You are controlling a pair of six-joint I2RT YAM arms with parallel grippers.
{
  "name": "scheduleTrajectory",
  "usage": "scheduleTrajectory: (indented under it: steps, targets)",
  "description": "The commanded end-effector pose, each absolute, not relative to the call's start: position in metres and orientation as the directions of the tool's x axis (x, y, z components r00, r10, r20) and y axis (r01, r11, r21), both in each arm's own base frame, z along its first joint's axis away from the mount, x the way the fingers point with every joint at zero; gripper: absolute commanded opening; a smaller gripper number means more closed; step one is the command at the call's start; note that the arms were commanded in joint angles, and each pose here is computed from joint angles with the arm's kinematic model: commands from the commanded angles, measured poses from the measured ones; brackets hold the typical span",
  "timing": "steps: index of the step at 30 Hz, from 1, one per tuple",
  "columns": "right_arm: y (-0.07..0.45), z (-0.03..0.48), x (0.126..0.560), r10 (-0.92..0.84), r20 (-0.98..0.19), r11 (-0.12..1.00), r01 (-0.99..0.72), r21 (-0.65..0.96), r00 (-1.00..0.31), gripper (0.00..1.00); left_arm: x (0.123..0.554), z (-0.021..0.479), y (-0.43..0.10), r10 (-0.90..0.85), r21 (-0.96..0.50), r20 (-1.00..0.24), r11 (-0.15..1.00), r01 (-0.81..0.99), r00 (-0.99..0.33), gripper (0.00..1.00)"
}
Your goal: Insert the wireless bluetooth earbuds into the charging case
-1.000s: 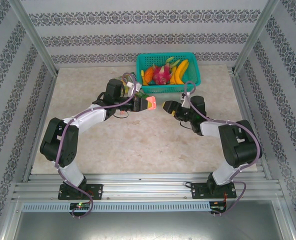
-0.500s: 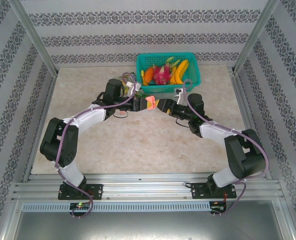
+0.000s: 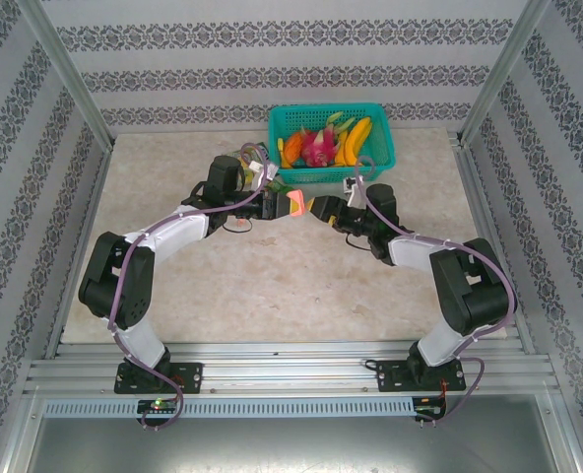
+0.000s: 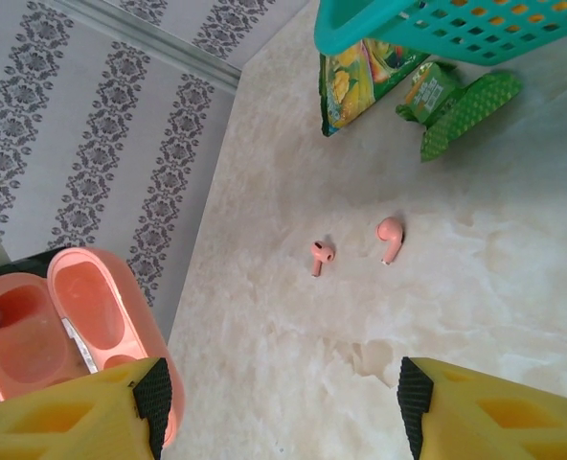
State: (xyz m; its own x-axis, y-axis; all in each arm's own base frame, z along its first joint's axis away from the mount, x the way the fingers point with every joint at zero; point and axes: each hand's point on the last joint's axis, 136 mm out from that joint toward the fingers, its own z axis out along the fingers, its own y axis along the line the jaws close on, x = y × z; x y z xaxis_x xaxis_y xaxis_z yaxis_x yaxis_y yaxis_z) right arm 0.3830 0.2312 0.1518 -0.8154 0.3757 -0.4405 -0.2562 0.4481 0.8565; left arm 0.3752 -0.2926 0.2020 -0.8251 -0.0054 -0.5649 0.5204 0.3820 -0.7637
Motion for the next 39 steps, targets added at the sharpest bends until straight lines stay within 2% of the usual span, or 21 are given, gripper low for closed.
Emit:
scheduleTrajectory:
  steps: [1, 9, 15, 39]
  targets:
    - [0.228, 0.173, 0.384, 0.383, -0.485, 0.42, -0.319, 0.85, -0.787, 0.66, 0.378, 0.23, -0.291, -0.013, -0.729, -0.632, 0.35, 0.589, -0.775, 0.07]
    - [0.222, 0.191, 0.372, 0.336, -0.498, 0.337, -0.392, 0.856, -0.799, 0.65, 0.379, 0.232, -0.292, -0.011, -0.732, -0.633, 0.334, 0.594, -0.774, 0.07]
    - [0.235, 0.198, 0.368, 0.278, -0.49, 0.255, -0.428, 0.867, -0.826, 0.58, 0.385, 0.241, -0.292, -0.041, -0.743, -0.636, 0.304, 0.597, -0.771, 0.07]
    - [0.262, 0.199, 0.376, 0.258, -0.476, 0.226, -0.426, 0.876, -0.841, 0.46, 0.387, 0.24, -0.293, -0.063, -0.756, -0.627, 0.293, 0.586, -0.777, 0.07]
